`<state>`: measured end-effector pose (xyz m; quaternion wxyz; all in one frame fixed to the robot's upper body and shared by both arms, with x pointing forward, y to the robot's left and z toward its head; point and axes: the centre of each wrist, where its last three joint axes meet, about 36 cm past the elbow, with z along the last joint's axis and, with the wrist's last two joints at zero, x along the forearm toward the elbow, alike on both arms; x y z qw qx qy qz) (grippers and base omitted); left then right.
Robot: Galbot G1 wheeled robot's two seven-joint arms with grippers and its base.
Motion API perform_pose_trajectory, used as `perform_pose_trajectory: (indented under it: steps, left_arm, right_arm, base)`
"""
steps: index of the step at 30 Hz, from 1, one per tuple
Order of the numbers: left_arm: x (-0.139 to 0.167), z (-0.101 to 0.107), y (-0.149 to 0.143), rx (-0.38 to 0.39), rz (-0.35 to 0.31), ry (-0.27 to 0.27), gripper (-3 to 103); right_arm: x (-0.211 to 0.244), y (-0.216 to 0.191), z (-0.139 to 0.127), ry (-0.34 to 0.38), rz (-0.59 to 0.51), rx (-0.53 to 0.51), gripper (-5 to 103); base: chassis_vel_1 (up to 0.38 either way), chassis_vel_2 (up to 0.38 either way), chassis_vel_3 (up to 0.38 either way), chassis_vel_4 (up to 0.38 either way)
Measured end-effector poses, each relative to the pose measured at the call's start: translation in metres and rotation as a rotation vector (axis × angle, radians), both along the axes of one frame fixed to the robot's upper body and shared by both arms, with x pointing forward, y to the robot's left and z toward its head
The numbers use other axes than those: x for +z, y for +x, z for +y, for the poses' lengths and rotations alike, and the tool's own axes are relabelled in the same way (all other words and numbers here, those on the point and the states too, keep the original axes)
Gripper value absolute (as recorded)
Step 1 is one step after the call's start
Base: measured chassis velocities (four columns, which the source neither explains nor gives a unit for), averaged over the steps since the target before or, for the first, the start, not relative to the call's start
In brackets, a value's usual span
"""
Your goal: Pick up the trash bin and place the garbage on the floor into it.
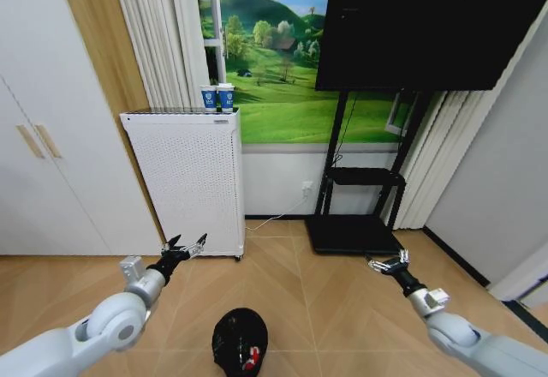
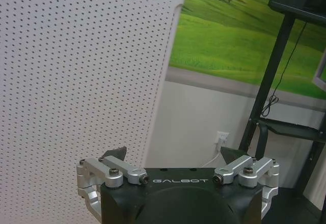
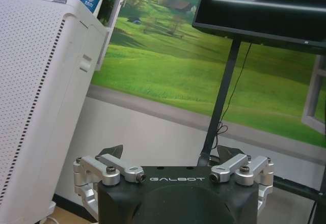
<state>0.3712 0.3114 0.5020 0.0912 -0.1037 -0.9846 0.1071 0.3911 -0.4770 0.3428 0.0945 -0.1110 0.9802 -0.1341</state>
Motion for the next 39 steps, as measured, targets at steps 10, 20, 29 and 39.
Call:
perform_pose_trajectory:
  steps: [10,20,29,39]
  left_arm:
    - [-0.008,0.000,0.000,0.000,0.003,-0.012,100]
    - [-0.014,-0.002,-0.001,-0.002,0.012,-0.014,100]
    - [-0.018,-0.003,-0.001,0.002,0.018,-0.019,100]
    - [-0.023,-0.005,-0.002,0.002,0.026,-0.024,100]
  right_arm:
    - [-0.006,-0.004,0.001,-0.019,-0.024,-0.044,100]
    - [-0.016,-0.010,0.010,-0.040,-0.059,-0.064,100]
    - [-0.023,-0.009,0.012,-0.050,-0.083,-0.104,100]
    - [-0.025,-0.013,0.015,-0.059,-0.105,-0.134,100]
  base:
    - [-0.190,-0.288,0.180,0.311]
    - [-0.180,-0.492,0.184,0.490]
    - [-0.064,-0.114,0.068,0.091]
    - [0.101,0.046,-0.117,0.015]
